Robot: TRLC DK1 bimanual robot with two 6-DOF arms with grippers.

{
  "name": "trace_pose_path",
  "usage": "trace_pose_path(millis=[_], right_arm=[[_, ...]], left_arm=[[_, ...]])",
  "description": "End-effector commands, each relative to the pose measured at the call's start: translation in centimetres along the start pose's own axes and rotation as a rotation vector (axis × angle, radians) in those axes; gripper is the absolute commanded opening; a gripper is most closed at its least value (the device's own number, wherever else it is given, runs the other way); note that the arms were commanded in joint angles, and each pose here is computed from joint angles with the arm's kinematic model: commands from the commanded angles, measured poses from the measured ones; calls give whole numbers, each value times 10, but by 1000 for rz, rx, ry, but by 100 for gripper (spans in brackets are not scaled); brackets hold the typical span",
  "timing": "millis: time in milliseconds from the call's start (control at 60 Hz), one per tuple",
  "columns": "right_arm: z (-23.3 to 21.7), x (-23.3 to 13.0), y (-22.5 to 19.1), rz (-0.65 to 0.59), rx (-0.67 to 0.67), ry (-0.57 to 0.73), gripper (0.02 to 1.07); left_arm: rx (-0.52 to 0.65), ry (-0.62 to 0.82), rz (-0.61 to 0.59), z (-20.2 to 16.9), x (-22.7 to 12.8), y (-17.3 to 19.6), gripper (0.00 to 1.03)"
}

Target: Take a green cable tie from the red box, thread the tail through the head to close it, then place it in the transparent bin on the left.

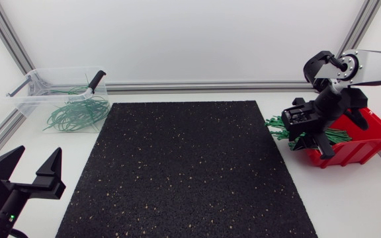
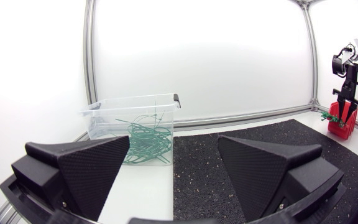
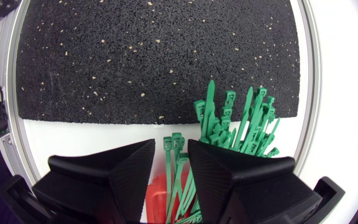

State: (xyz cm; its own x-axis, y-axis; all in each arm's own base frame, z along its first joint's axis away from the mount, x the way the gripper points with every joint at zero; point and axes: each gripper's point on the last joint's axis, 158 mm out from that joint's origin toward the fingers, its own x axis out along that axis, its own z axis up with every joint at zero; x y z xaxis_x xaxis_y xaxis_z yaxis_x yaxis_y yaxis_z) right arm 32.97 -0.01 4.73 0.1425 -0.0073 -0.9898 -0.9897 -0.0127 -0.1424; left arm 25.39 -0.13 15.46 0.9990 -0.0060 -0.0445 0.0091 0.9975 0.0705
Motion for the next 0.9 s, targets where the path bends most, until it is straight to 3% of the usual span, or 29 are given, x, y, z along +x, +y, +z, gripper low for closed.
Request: trace_pose_path(millis=[0,233,433,883], right_arm=[[-1,12,11,45,-14,0,39],[0,14,9,31,-15,0,39],[1,14,8,28,-18,1,29],[-2,16,3,1,-18,21,24]], left_arm=[[-23,56,-19,-23,2,-5,99],[-23,59,-19,-24,2,-5,99],[-23,58,-18,-24,2,-5,99],[-23,56,-19,-23,2,-5,99]])
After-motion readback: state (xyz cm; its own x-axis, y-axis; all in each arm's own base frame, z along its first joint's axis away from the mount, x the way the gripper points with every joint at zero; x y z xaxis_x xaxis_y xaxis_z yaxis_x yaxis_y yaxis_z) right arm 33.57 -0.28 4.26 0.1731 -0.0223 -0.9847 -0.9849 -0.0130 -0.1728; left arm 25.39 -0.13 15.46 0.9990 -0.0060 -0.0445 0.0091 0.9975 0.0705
